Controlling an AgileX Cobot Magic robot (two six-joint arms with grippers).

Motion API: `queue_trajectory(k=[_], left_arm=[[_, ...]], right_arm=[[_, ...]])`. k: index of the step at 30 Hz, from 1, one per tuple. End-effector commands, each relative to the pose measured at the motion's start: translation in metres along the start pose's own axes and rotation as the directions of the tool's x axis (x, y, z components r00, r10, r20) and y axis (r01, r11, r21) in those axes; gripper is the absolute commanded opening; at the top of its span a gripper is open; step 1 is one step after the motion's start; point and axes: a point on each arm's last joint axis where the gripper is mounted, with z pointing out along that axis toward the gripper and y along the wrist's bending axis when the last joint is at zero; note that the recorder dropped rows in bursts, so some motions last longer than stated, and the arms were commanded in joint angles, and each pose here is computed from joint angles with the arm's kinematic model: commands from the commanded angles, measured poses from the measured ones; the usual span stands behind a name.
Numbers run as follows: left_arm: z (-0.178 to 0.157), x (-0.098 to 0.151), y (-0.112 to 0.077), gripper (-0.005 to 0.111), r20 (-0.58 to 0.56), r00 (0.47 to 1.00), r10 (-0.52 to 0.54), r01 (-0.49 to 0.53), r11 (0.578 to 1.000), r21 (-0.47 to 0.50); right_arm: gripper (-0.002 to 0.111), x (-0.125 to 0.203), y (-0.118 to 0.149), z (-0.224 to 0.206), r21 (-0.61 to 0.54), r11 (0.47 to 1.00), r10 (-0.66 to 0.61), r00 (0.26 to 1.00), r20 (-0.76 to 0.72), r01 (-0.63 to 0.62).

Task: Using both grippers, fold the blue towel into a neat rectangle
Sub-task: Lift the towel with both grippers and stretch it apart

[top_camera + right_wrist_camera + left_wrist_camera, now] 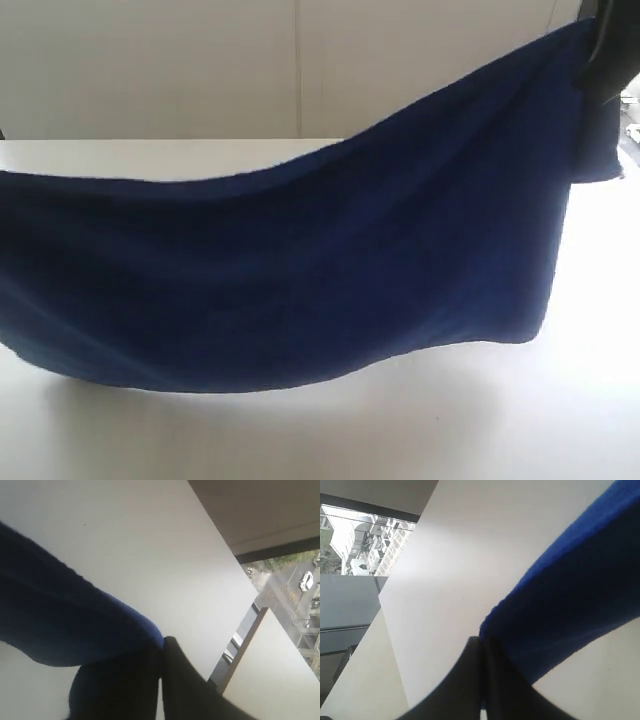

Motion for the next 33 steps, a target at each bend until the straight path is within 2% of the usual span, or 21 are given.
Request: queue_trajectory(k=[1, 7, 10, 12, 15, 20, 27, 30, 33], left_arm=[[-0.019, 0.011, 0.013, 0.0, -0.02, 1.0, 0.017, -0.016, 0.999, 0.032], [-0.027, 0.014, 0.021, 0.0, -0.07, 0.997, 0.032, -0.029, 0.999, 0.037], [-0.03, 0.013, 0.021, 0.0, -0.063, 0.997, 0.045, -0.042, 0.997, 0.058], [-0.03, 0.013, 0.019, 0.0, -0.06, 0.997, 0.051, -0.046, 0.996, 0.082], [-0.03, 0.014, 0.018, 0.0, -0.062, 0.996, 0.063, -0.057, 0.994, 0.098], [-0.03, 0.014, 0.018, 0.0, -0.063, 0.994, 0.09, -0.083, 0.992, 0.097], [-0.031, 0.015, 0.018, 0.0, -0.055, 0.991, 0.121, -0.115, 0.988, 0.107], [-0.037, 0.02, 0.02, 0.0, -0.026, 0.995, 0.097, -0.093, 0.987, 0.13], [-0.051, 0.024, 0.021, 0.0, 0.036, 0.999, 0.028, -0.036, 0.975, 0.218]], right_arm=[[0.0, 0.011, 0.004, 0.0, 0.02, 0.996, 0.082, 0.996, -0.028, -0.082], [0.0, 0.027, 0.024, 0.029, -0.048, 0.996, 0.072, 0.988, -0.139, -0.079], [0.0, 0.035, 0.031, 0.039, -0.135, 0.984, 0.093, 0.982, -0.163, -0.115], [0.0, 0.039, 0.031, 0.043, -0.198, 0.967, 0.128, 0.978, -0.166, -0.16], [0.0, 0.044, 0.023, 0.047, -0.232, 0.948, 0.187, 0.971, -0.148, -0.218], [0.0, 0.065, 0.003, 0.051, -0.193, 0.94, 0.242, 0.947, -0.21, -0.283], [0.0, 0.07, 0.002, 0.025, -0.164, 0.943, 0.267, 0.953, -0.146, -0.29], [0.0, 0.076, 0.002, 0.003, -0.127, 0.948, 0.283, 0.955, -0.093, -0.293], [0.0, 0.081, 0.004, -0.019, -0.098, 0.943, 0.317, 0.948, -0.035, -0.319]])
